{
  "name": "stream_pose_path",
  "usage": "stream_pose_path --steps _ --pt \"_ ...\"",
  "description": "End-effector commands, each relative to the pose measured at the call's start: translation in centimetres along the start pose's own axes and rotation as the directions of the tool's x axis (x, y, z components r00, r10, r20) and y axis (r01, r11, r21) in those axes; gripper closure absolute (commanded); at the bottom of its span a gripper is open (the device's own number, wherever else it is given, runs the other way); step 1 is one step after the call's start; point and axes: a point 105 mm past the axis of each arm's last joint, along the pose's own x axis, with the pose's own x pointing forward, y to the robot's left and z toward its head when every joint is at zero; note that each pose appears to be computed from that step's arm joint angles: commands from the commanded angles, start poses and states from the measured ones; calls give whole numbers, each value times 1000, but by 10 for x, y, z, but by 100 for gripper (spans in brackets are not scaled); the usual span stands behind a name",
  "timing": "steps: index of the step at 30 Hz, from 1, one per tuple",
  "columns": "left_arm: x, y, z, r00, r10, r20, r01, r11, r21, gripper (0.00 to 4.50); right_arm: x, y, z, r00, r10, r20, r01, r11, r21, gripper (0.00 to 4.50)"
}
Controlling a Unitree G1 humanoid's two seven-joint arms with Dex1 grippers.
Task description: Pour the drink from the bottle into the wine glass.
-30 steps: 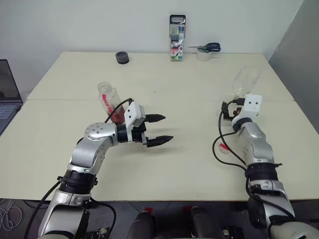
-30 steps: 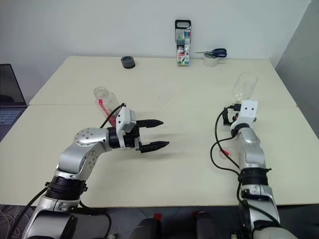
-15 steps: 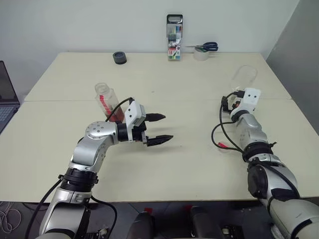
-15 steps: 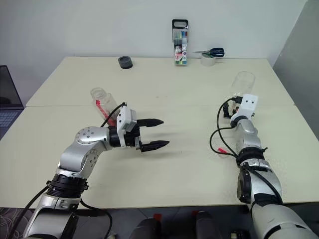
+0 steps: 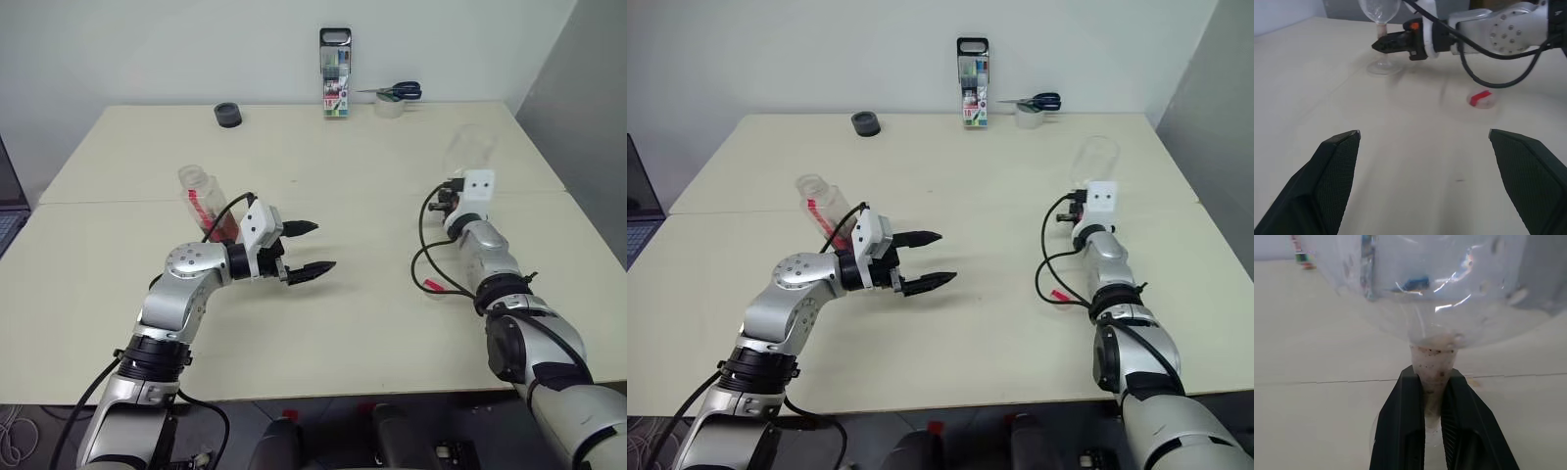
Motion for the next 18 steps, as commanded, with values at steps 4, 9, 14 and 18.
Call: stream_pose_path --steps 4,9,14,18 --pt "-24 3 5 993 120 -15 -120 992 37 0 -14 95 11 920 384 82 -375 922 -99 436" --pt "-47 8 0 973 219 -76 -216 976 36 0 -34 158 10 840 536 84 -534 844 -45 436" --pt "-58 14 3 959 270 -85 -268 963 40 0 -42 186 5 785 618 34 -616 785 -61 436" --pt "-58 13 7 958 278 -70 -276 961 32 0 -42 189 -4 773 634 -14 -633 770 -79 436"
